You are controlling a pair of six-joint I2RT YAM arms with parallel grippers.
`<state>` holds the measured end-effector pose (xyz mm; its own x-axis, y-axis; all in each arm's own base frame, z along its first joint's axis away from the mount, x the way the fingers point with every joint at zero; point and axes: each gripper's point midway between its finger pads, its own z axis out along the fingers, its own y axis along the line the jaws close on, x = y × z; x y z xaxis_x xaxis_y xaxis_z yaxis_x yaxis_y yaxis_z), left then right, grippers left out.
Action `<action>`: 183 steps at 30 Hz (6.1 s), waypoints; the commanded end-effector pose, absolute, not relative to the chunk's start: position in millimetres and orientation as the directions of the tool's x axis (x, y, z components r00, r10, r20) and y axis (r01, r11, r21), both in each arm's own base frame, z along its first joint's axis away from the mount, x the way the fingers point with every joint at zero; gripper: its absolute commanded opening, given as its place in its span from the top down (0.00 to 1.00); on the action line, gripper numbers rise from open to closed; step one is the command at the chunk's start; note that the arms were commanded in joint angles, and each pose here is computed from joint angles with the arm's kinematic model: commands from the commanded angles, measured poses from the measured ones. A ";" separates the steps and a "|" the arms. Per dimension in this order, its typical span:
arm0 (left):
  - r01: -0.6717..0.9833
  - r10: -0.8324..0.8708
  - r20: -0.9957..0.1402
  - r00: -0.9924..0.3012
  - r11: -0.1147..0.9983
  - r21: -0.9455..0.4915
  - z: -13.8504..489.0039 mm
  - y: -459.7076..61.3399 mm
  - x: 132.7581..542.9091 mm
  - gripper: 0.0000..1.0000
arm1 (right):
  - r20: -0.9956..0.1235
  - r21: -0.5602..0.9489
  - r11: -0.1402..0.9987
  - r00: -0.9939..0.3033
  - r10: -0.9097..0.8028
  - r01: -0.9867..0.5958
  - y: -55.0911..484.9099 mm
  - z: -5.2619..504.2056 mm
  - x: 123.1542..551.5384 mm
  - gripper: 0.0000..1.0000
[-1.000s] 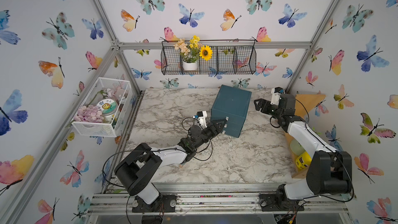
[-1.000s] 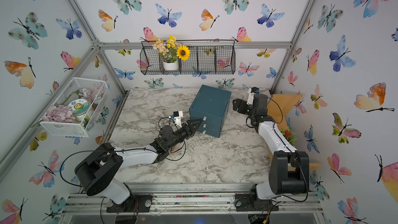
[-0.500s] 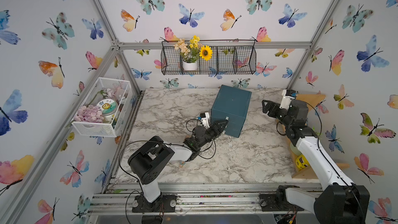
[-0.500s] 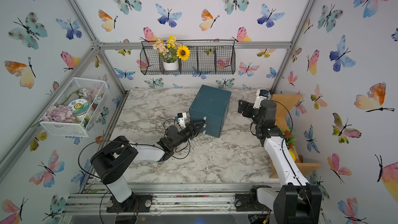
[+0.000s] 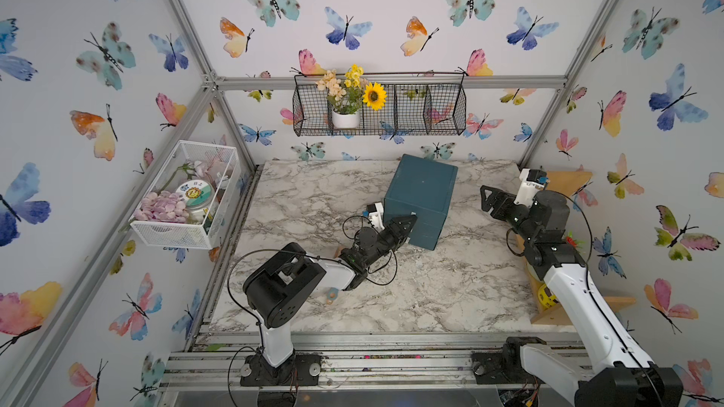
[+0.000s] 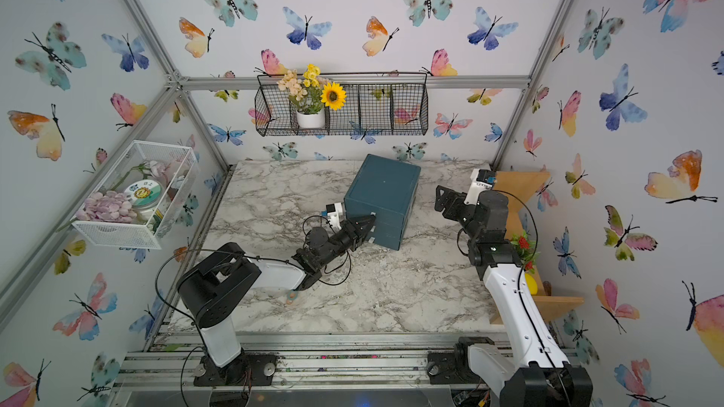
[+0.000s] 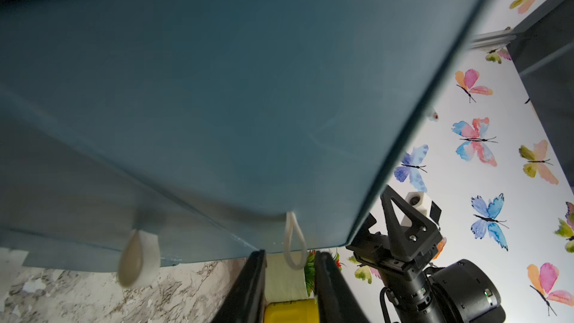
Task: Take the cookies out of the drawer
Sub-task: Open the drawer in the storage box, then pick up the cookie from the drawer, then place the cookie at the center of the board.
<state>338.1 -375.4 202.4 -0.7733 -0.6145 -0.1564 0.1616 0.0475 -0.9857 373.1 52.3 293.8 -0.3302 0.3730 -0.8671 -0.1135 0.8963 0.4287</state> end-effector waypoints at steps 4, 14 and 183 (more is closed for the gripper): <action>0.163 -0.645 -0.141 -0.751 0.025 -0.986 208.3 -377.2 346.1 0.71 | -0.863 0.452 0.878 -0.328 0.384 -0.160 60.3 305.0 362.8 0.15; 0.167 -0.656 -0.138 -0.742 0.018 -0.986 213.7 -378.1 349.8 0.71 | -0.855 0.462 0.867 -0.355 0.379 -0.187 66.6 296.6 357.0 0.16; 0.180 -0.587 -0.258 -0.768 0.188 -0.965 200.1 -337.5 210.6 1.00 | -0.664 0.054 0.974 -0.721 0.200 0.221 124.6 152.2 242.9 0.80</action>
<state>207.3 -341.2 186.7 -0.7941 -0.5579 -0.2412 0.1548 0.1980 -0.9679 243.1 138.5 160.3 -0.7420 0.1264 -0.6584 0.1464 0.9889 0.0250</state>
